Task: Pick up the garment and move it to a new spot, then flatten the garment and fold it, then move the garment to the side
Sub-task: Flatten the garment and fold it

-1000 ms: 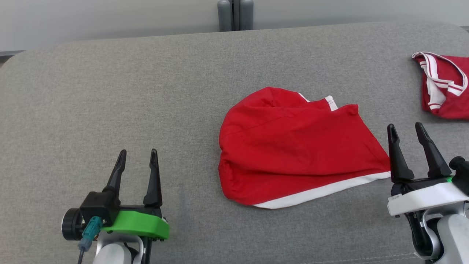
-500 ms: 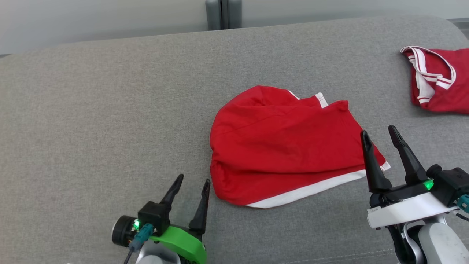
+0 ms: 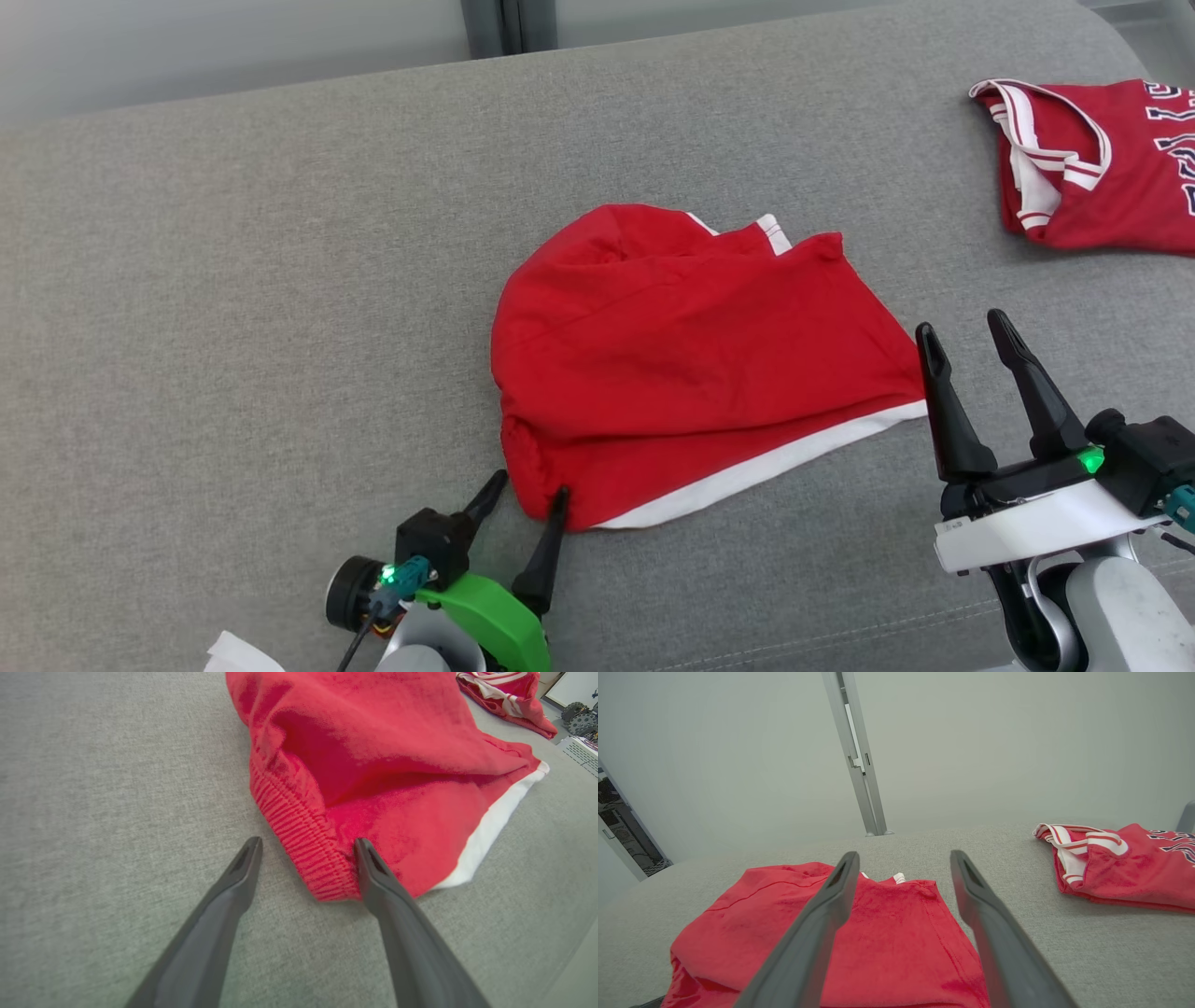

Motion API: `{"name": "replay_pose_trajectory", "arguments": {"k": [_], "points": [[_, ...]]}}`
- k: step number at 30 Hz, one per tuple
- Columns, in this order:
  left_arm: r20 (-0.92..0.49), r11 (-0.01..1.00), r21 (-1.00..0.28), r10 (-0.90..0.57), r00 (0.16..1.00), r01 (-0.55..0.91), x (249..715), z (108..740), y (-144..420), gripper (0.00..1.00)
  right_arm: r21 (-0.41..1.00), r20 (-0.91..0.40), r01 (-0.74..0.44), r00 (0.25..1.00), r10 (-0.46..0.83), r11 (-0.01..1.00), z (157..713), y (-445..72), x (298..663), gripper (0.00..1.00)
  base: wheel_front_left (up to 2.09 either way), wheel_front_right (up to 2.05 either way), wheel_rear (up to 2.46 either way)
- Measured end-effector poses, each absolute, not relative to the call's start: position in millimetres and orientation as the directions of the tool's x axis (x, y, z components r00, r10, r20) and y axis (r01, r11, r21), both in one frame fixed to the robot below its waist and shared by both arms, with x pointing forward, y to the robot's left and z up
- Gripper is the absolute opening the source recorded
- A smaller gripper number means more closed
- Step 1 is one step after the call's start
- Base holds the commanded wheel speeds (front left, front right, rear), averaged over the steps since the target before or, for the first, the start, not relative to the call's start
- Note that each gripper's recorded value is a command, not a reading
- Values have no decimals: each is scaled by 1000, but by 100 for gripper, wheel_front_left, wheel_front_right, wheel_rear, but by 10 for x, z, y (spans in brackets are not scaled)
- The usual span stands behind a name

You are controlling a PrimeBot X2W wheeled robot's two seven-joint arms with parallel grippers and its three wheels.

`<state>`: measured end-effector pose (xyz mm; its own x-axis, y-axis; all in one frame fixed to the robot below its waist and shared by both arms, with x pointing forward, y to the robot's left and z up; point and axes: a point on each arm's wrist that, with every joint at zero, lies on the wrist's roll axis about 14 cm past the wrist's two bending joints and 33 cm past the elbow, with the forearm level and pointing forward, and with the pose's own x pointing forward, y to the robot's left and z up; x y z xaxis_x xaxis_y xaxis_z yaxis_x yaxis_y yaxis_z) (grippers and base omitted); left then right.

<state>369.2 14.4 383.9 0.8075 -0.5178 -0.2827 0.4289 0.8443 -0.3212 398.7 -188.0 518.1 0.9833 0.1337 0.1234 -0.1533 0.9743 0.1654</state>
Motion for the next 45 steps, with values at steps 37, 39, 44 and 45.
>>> {"name": "replay_pose_trajectory", "arguments": {"k": [37,39,44,45], "points": [[-156,927,-254,-320,934,276,3741,4264,816,100,193,119,-198,977,177,961,5140,-1658,4040,100,0,0,0],[-150,929,-250,-314,937,272,3775,4286,833,100,191,122,-192,978,170,963,5154,-1683,4029,100,0,0,0],[-103,939,-239,-276,956,246,3875,4439,936,100,188,139,-182,978,157,965,5218,-1721,4001,100,0,0,0],[-88,942,-237,-263,961,237,3895,4487,975,100,189,144,-181,977,155,965,5233,-1723,3994,100,0,0,0]]}}
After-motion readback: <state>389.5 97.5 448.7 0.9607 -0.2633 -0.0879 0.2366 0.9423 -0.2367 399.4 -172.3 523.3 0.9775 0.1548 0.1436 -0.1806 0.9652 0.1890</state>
